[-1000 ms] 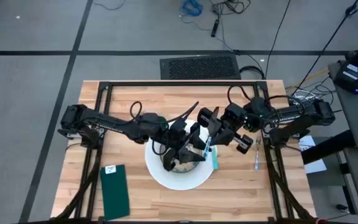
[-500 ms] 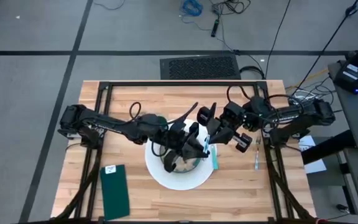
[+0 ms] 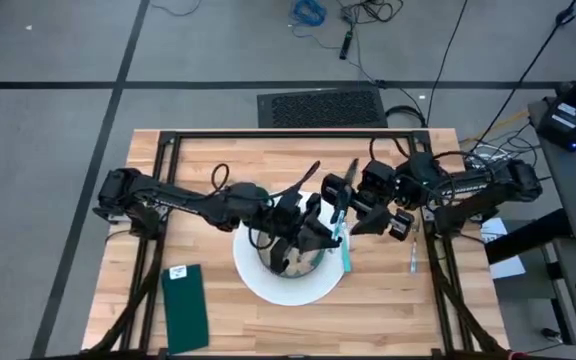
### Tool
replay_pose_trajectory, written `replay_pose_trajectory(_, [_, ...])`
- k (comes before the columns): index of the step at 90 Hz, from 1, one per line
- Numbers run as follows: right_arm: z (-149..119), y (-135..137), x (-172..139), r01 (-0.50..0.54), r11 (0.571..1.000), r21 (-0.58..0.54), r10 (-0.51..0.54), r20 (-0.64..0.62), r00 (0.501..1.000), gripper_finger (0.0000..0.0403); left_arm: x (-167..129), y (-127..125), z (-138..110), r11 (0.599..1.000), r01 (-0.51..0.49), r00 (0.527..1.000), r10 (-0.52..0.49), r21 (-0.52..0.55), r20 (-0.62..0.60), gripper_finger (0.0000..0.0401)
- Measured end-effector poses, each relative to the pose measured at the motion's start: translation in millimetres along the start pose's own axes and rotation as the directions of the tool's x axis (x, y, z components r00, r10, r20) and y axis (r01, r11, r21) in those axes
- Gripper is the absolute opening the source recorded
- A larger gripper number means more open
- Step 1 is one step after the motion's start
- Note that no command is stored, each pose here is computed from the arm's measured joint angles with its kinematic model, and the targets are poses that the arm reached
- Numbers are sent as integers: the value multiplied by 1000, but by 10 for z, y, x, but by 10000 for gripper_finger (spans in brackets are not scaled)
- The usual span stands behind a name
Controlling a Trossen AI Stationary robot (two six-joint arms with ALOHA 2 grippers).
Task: Set table place
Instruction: Put the blue knife on the right of the white table mat
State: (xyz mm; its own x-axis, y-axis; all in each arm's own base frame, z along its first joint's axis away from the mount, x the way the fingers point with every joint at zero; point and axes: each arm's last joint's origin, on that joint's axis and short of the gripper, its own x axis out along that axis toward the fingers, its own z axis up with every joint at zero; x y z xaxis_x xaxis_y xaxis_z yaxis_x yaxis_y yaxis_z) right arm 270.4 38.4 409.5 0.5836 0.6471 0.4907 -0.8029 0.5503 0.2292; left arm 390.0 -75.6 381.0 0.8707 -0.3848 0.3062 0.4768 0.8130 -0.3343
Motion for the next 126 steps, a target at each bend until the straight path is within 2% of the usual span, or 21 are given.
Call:
replay_pose_trajectory(20, [181,232,-135,65,998,17,-64,-61,996,183,22,-76,-33,999,-23,1000,22,41,8,10])
replay_pose_trajectory(32, [259,348,-268,172,985,12,-170,-108,979,175,51,-176,33,998,14,999,-16,60,35,10])
replay_pose_trajectory(43, [322,445,-395,304,953,5,-302,-110,947,169,74,-240,48,993,19,999,-24,113,38,10])
replay_pose_trajectory(53, [359,561,-500,395,918,-18,-394,-114,912,165,93,-267,122,983,-67,994,50,171,98,10])
replay_pose_trajectory(63, [378,660,-598,480,877,-39,-481,-116,869,161,113,-258,174,949,-214,974,189,231,125,10])
replay_pose_trajectory(73, [373,742,-654,549,832,-76,-554,-107,825,157,115,-210,192,874,-399,917,378,278,127,9])
replay_pose_trajectory(85, [334,792,-681,633,762,-136,-646,-94,757,149,107,-178,239,773,-557,829,540,302,146,9])
replay_pose_trajectory(97, [274,806,-674,718,649,-251,-751,-61,657,138,87,-159,278,674,-671,738,645,309,196,9])
replay_pose_trajectory(115, [159,787,-535,777,451,-440,-855,37,517,124,27,-115,304,466,-842,532,799,270,281,9])
replay_pose_trajectory(122, [123,757,-470,780,391,-488,-872,74,484,121,13,-105,308,410,-868,484,824,279,295,9])
replay_pose_trajectory(126, [96,727,-431,775,375,-508,-875,82,477,119,9,-104,308,392,-873,472,830,292,298,9])
